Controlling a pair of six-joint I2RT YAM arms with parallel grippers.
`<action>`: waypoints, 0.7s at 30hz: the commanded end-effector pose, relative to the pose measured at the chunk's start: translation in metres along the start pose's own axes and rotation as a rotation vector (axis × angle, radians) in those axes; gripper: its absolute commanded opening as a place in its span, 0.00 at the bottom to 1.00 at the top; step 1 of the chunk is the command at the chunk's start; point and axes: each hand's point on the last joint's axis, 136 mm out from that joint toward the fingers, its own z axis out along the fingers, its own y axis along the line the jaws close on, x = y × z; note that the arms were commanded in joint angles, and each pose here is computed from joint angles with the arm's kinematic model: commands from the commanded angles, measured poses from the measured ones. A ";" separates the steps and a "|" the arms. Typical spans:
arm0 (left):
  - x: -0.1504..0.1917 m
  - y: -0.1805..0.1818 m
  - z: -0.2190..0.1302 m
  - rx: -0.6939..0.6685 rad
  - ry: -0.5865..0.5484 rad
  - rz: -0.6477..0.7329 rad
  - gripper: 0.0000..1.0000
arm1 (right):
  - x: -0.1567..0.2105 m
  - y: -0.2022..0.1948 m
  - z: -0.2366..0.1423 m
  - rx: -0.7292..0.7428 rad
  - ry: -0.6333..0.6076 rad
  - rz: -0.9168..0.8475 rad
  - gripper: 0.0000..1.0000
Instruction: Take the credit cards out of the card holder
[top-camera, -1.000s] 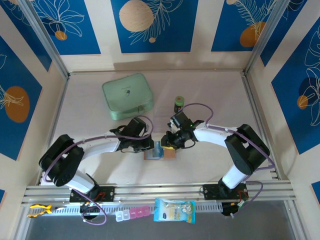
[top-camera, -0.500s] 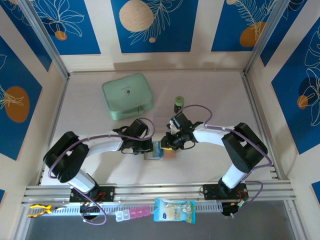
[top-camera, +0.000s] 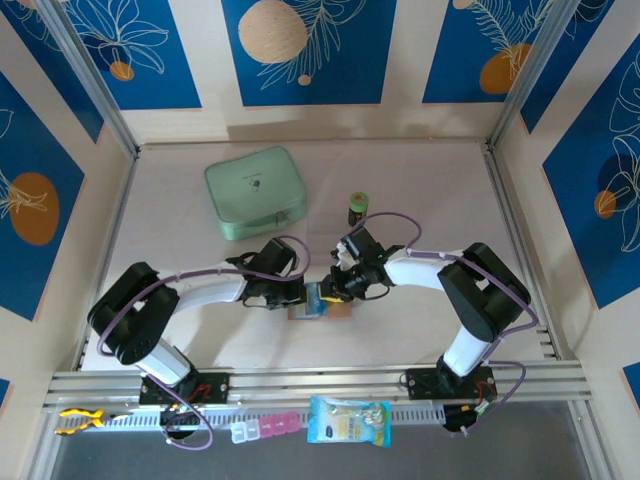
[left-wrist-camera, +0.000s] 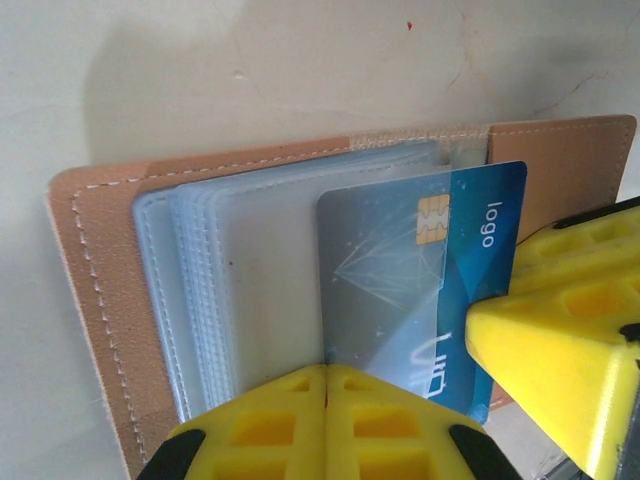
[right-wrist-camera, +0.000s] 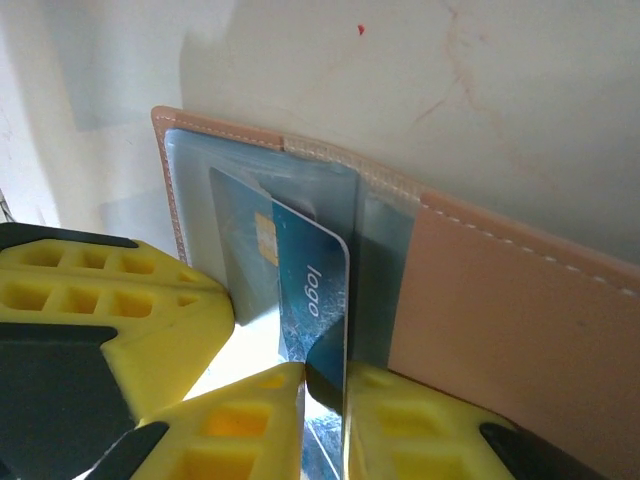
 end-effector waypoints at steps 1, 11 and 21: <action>0.009 0.017 0.007 -0.078 0.034 -0.009 0.00 | 0.005 0.000 0.000 -0.023 0.024 0.009 0.15; 0.008 0.016 0.005 -0.077 0.029 -0.010 0.00 | 0.007 -0.008 -0.010 0.002 0.015 0.023 0.10; 0.007 0.014 0.003 -0.066 0.019 -0.009 0.00 | 0.011 -0.017 -0.040 0.044 -0.015 0.009 0.07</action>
